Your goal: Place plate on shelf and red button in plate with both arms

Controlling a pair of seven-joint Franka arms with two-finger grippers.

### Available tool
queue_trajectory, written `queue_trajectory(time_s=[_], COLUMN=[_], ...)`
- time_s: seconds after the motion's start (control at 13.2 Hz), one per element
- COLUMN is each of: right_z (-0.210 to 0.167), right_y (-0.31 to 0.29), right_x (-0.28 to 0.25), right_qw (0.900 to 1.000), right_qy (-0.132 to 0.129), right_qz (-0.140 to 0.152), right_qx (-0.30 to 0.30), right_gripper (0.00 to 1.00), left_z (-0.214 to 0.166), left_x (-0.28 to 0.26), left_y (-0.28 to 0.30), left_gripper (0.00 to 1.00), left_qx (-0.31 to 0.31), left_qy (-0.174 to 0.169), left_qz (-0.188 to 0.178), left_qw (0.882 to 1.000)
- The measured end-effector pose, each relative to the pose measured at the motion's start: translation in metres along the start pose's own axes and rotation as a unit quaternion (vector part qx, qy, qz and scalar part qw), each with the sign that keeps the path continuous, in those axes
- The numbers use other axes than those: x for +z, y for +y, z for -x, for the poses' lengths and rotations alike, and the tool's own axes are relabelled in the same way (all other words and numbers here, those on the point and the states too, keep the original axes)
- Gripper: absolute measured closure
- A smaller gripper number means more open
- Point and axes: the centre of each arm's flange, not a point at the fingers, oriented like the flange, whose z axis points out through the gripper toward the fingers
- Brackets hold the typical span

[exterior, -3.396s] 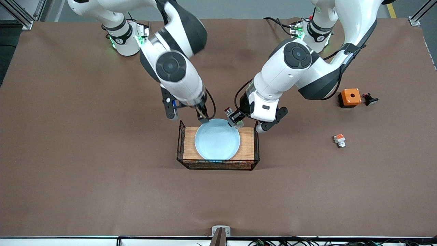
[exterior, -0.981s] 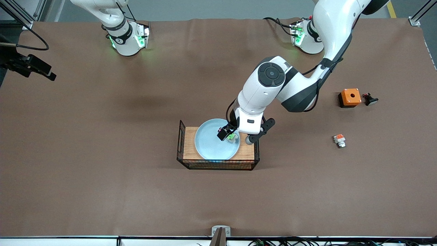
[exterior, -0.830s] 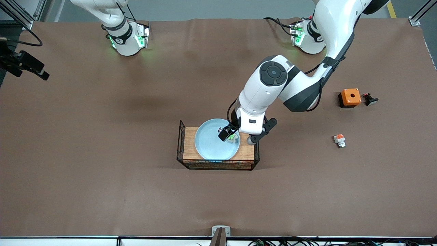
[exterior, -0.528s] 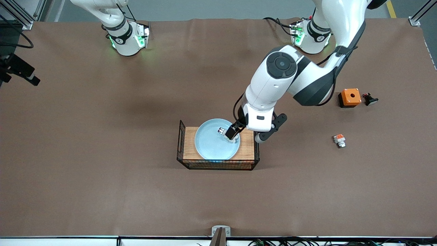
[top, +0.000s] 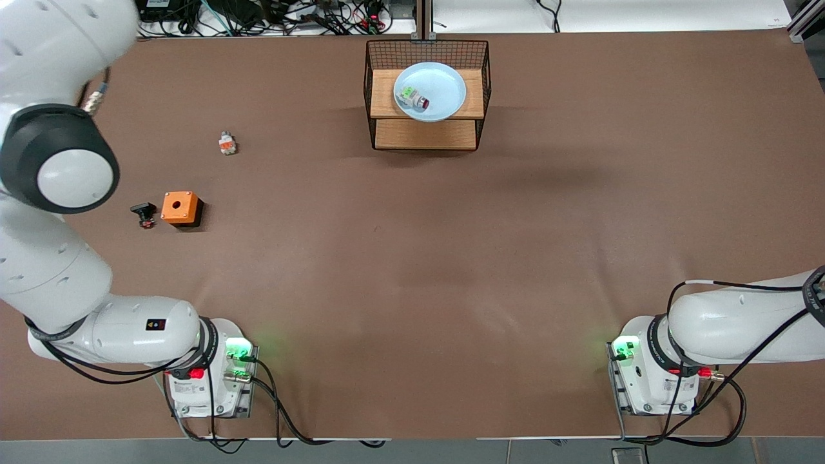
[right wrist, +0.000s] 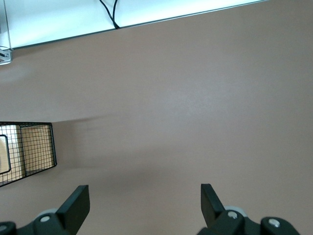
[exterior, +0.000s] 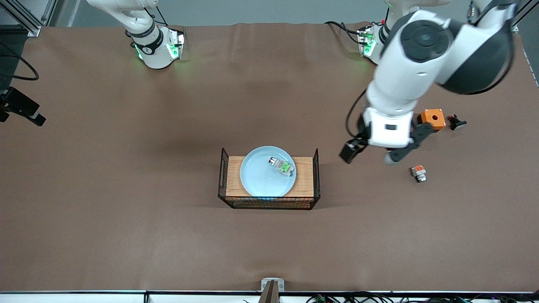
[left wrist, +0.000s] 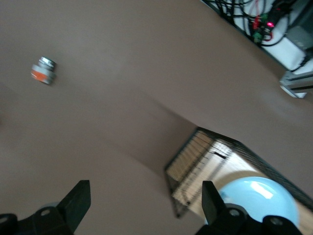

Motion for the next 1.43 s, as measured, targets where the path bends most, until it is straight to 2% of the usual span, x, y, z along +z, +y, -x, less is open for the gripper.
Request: queue_trajectory(time_s=[0.15,0.45,0.6,0.83,1.06,1.43], right_z=[0.001,0.004,0.004,0.004,0.004,0.004], right_y=[0.001,0.003,0.004,0.004,0.004,0.004], right_x=[0.001,0.004,0.004,0.004,0.004,0.003], right_qw=[1.000,0.999,0.999,0.999,0.999,0.999], right_qy=[-0.007,-0.018,-0.019,-0.019,-0.019,-0.018], right_qz=[0.003,0.018,0.018,0.018,0.018,0.018], right_qx=[-0.002,-0.026,-0.031,-0.032,-0.032,-0.033], right_gripper=[0.00,0.00,0.00,0.00,0.00,0.00], left_z=[-0.032,-0.088,-0.098,-0.119,-0.124,-0.108], left_x=[-0.014,-0.042,-0.054,-0.068,-0.072,-0.075], left_y=[-0.040,-0.118,-0.145,-0.189,-0.211,-0.213], left_gripper=[0.00,0.00,0.00,0.00,0.00,0.00], left_qx=[0.048,0.093,0.140,0.187,0.213,0.257], left_qy=[-0.001,-0.005,-0.020,-0.051,-0.075,-0.086], left_qz=[-0.027,-0.060,-0.058,-0.037,-0.027,-0.029], left_qw=[0.998,0.994,0.988,0.980,0.974,0.962])
